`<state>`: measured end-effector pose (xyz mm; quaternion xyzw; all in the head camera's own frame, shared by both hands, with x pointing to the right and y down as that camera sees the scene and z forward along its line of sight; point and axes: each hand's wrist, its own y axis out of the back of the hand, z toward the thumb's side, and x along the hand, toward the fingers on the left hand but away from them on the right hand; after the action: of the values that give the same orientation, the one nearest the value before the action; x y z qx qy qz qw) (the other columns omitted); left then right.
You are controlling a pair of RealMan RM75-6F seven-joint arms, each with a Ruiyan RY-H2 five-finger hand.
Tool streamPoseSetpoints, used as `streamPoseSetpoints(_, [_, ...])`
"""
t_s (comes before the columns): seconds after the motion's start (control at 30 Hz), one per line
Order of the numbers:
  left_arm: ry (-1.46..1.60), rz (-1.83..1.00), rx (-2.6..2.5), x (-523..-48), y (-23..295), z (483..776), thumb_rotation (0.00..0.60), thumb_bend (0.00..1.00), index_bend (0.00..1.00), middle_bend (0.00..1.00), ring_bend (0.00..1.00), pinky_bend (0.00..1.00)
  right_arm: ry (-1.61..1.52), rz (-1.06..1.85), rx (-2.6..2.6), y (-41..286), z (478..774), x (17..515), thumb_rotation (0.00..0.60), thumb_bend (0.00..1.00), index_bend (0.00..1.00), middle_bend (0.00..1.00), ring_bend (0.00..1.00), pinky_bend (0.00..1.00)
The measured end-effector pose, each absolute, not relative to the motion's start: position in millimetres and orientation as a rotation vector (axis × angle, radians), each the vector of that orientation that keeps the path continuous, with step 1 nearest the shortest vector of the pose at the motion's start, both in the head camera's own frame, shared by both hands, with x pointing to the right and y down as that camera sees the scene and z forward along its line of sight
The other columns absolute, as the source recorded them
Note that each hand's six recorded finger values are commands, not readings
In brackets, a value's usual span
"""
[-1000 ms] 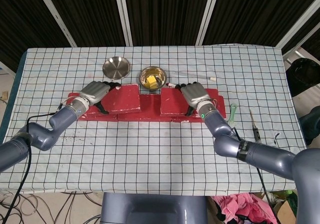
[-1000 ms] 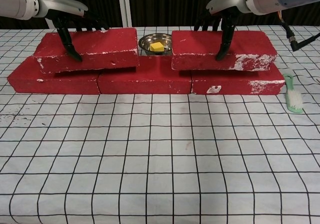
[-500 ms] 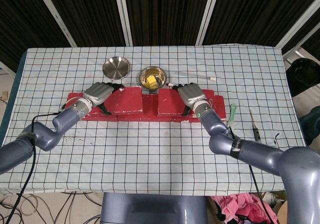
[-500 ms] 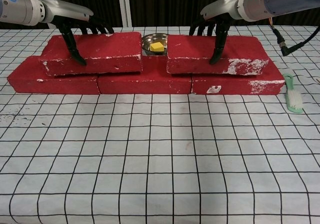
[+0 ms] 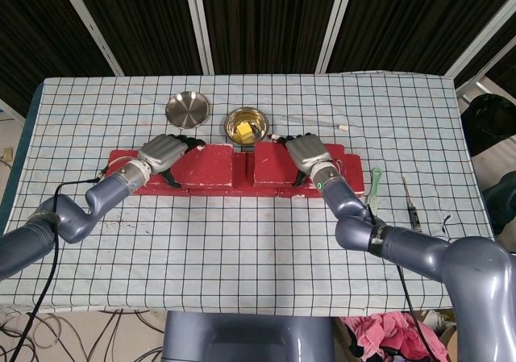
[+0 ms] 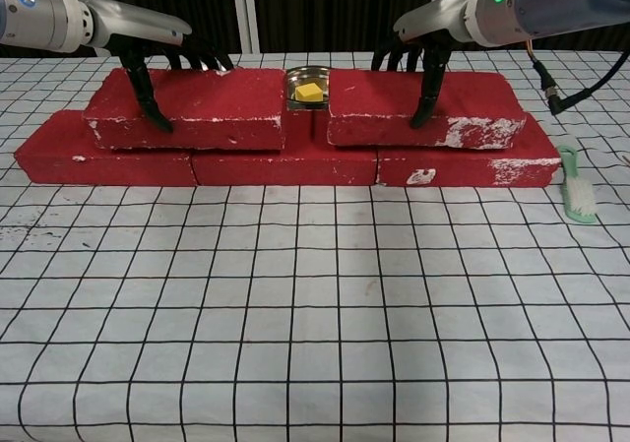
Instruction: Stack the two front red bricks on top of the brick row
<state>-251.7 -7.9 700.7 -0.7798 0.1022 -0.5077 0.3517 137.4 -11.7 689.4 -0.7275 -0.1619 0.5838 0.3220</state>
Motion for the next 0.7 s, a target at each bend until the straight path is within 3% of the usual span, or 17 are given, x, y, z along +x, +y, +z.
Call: streamPoseSetpoints(0.7, [0.264,-1.33,-2.047,-253.7,-9.4,707.0,0.6,0.16,0.16,0.22,0.12,0.24,-0.425,1.517,-1.927,-4.1,688.8,130.6,0.6,0.05,0.19,0.24,0.2,0.18])
